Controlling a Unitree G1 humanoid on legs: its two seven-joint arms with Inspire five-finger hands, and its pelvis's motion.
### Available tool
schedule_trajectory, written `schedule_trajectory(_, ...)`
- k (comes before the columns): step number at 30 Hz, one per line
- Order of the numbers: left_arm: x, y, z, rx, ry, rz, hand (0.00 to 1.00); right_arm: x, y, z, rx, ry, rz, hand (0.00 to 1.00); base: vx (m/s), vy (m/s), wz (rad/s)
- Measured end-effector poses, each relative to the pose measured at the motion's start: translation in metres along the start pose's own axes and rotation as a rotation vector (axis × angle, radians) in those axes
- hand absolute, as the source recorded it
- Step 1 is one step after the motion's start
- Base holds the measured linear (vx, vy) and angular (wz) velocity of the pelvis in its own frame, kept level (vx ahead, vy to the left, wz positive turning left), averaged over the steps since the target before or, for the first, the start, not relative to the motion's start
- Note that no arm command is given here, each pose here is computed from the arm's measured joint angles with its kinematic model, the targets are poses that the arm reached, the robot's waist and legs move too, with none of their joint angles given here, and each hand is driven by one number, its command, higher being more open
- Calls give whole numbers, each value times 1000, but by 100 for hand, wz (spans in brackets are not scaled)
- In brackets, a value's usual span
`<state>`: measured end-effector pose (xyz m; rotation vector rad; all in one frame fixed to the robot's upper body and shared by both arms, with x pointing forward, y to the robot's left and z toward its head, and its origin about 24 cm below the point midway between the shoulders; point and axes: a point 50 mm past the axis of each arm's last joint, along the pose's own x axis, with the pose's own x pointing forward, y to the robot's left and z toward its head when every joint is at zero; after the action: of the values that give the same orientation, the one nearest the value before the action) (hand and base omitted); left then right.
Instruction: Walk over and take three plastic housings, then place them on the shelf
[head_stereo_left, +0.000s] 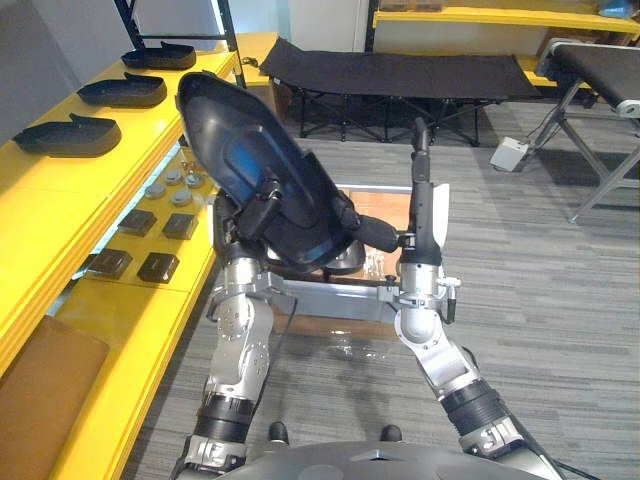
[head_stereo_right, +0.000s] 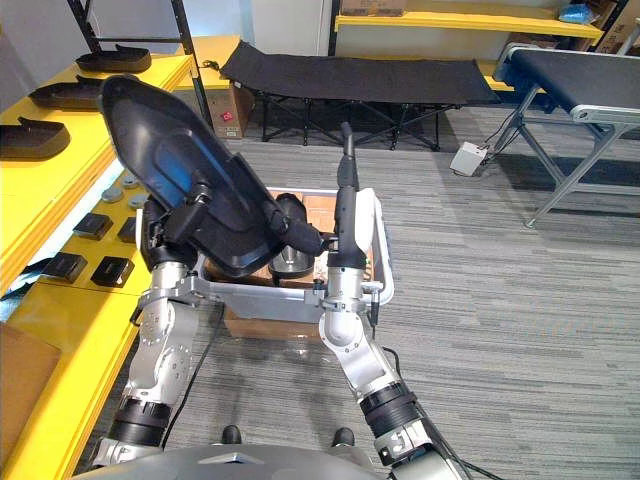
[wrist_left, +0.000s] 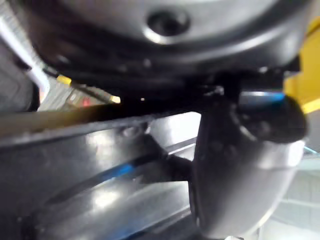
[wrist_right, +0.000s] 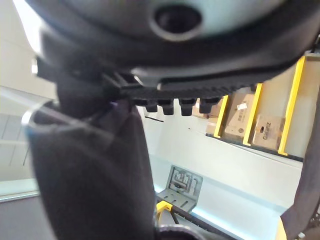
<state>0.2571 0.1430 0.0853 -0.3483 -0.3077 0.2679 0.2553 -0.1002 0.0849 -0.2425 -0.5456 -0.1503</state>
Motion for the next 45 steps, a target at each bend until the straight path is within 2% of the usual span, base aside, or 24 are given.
schedule_trajectory(4,-3,20,15,214,-130,166,0,-12,-19,0,240,129,-23,100,0,0,-2)
schedule_trajectory(7,-6,55,23,296,-177,380,0,-17,-50,-9,409,207,-133,100,2,0,-12)
schedule_trajectory(10,-14,79,25,322,-164,482,0,-37,-80,-27,430,318,-203,100,20,2,-9)
schedule_trajectory(13,-22,86,19,251,-101,427,0,-55,-89,-42,371,436,-171,100,19,1,-13)
schedule_trajectory(18,-32,82,7,188,-1,256,0,-63,-85,-49,347,485,-91,100,2,-1,-5)
schedule_trajectory(20,-41,89,5,179,40,194,0,-62,-85,-50,367,487,-90,100,20,-5,4)
schedule_trajectory(24,-52,91,17,168,30,127,0,-56,-82,-57,421,507,-86,100,20,-7,30)
schedule_trajectory(26,-53,89,30,176,-5,80,0,-58,-75,-64,416,543,-28,100,24,-17,67)
schedule_trajectory(30,-59,101,44,214,-38,85,0,-49,-53,-64,400,548,154,100,17,-16,57)
schedule_trajectory(36,-82,121,42,236,41,146,0,-21,-29,-51,404,454,278,100,-29,-13,43)
schedule_trajectory(45,-79,102,36,165,58,-57,0,-31,-42,-64,269,519,277,100,-43,61,88)
